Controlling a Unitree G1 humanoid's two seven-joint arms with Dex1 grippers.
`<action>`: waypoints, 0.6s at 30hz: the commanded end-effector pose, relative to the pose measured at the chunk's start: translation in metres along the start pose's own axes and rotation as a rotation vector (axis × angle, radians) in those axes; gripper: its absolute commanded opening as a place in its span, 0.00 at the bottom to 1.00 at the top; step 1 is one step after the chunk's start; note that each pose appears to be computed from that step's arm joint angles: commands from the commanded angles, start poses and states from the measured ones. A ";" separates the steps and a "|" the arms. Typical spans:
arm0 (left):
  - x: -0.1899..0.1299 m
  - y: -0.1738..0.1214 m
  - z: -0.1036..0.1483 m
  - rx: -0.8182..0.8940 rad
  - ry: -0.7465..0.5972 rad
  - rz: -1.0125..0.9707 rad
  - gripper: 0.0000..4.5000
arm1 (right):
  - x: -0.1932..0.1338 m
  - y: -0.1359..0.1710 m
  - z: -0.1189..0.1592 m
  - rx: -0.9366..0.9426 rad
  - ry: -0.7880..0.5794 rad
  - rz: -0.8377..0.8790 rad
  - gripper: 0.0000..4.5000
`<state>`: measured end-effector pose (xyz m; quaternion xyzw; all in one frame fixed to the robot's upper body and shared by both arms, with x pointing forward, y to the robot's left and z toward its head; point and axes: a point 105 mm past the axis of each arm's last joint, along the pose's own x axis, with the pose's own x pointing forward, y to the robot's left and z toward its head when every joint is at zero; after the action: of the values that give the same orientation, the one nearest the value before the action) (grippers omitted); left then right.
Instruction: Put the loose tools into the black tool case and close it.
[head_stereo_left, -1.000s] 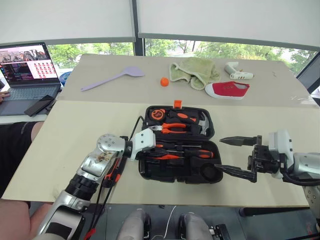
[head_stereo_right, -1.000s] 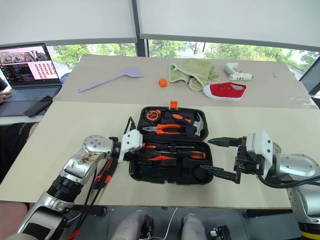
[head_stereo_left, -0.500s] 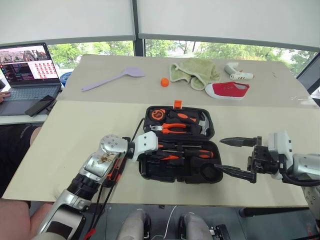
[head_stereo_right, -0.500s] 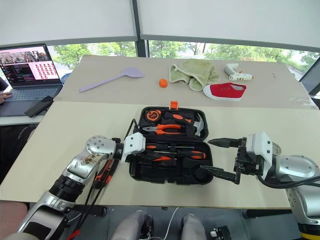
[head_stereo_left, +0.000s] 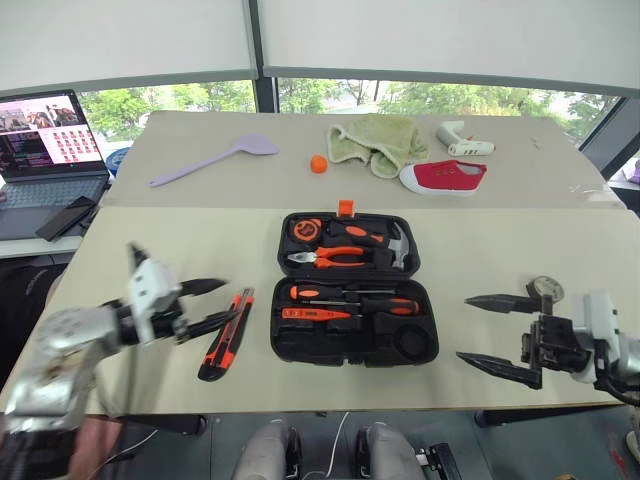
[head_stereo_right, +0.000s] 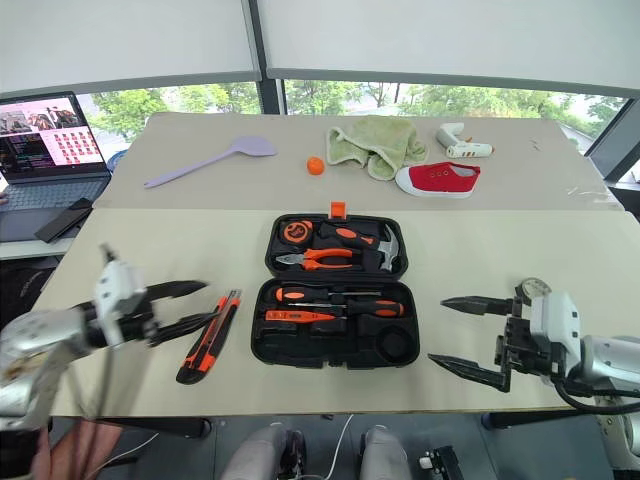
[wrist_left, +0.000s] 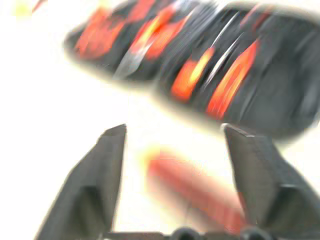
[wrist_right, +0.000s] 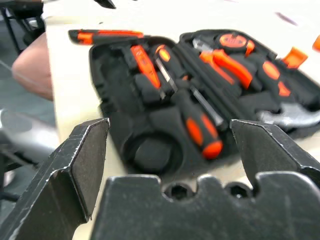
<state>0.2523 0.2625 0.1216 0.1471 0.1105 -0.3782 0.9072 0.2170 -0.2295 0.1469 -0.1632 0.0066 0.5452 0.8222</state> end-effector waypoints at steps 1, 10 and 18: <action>-0.060 0.018 -0.022 -0.032 0.105 0.191 0.98 | -0.011 -0.006 -0.005 -0.041 0.031 -0.009 1.00; -0.065 -0.010 -0.015 -0.205 0.186 0.197 0.98 | 0.017 -0.003 0.012 -0.093 -0.106 0.078 1.00; 0.012 -0.054 0.014 -0.351 0.128 0.148 0.98 | 0.045 0.002 0.047 -0.056 -0.260 0.154 1.00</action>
<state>0.2224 0.2263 0.1285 0.0239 0.2081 -0.2801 0.9368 0.2278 -0.1805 0.1724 -0.1136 -0.0851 0.6155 0.7752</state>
